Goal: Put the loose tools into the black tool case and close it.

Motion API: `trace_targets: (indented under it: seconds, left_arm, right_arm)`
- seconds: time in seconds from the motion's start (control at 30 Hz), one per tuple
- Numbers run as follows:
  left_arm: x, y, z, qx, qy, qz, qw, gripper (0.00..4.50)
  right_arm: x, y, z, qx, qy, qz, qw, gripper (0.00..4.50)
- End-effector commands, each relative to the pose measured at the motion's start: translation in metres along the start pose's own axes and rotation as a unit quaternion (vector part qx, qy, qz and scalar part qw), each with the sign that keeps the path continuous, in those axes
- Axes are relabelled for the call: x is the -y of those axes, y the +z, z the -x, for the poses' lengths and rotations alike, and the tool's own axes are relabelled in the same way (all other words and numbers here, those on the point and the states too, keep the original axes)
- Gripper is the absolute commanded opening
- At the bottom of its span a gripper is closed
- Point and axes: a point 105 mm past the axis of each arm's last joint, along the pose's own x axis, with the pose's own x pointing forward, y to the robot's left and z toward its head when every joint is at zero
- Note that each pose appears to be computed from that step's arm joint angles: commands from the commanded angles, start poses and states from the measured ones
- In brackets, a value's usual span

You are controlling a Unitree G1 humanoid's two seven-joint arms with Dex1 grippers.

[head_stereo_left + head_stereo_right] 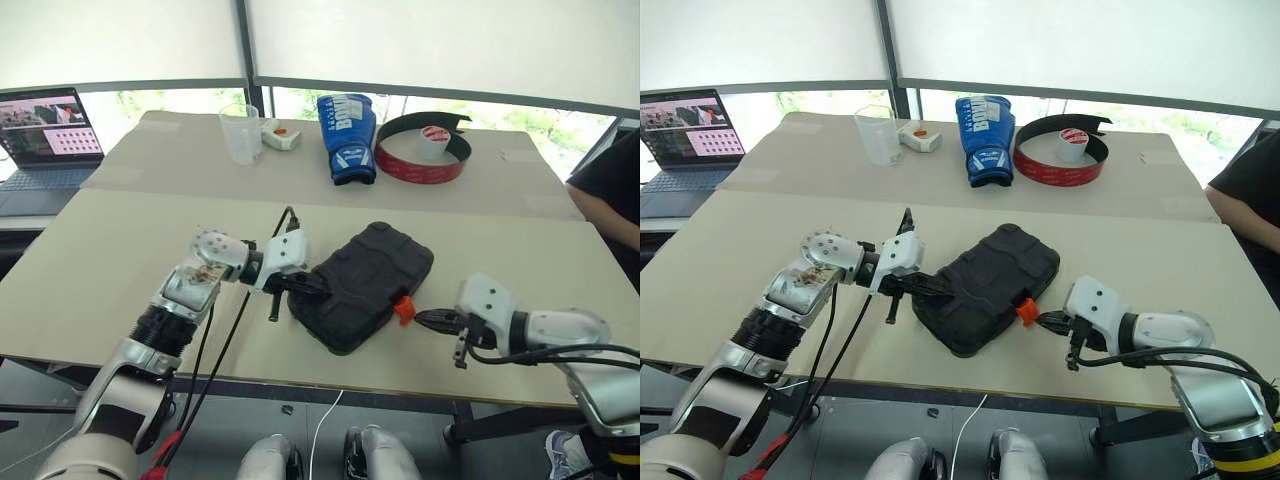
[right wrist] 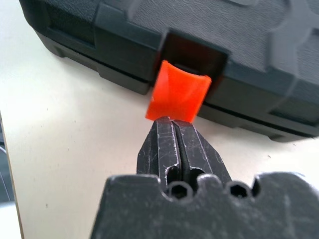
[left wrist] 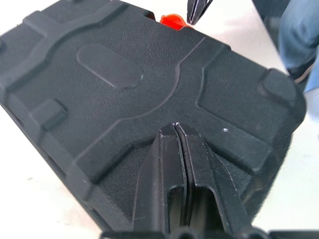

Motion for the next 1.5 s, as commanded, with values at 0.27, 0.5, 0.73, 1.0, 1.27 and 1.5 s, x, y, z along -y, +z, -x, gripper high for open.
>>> trace_targets:
  seconds: [0.27,0.5,0.73,1.0,1.27,1.5]
  left_arm:
    - [0.005,-0.021,-0.006,-0.034,-0.009,0.019,0.999,0.07]
    - [0.001,-0.017,-0.008,-0.027,-0.004,0.015,1.000,0.07]
    - [0.006,-0.027,-0.015,-0.050,-0.023,-0.017,0.998,0.07]
    - [0.006,-0.030,-0.015,-0.051,-0.024,-0.021,0.998,0.07]
    - [-0.003,-0.033,-0.002,-0.042,0.010,0.009,0.999,0.07]
    - [-0.002,-0.036,0.002,-0.044,0.020,0.013,0.999,0.07]
  right_arm:
    - [0.007,-0.003,-0.022,0.005,-0.019,-0.005,1.000,0.00]
    - [0.011,0.006,-0.024,0.028,-0.042,-0.007,0.999,0.00]
    - [0.019,0.032,-0.007,0.065,-0.064,0.014,0.996,0.00]
    - [0.019,0.046,-0.012,0.083,-0.058,0.003,0.995,0.00]
    - [0.023,0.033,-0.007,0.067,-0.068,-0.008,0.995,0.00]
    - [0.018,0.011,0.003,0.021,-0.047,-0.011,0.999,0.00]
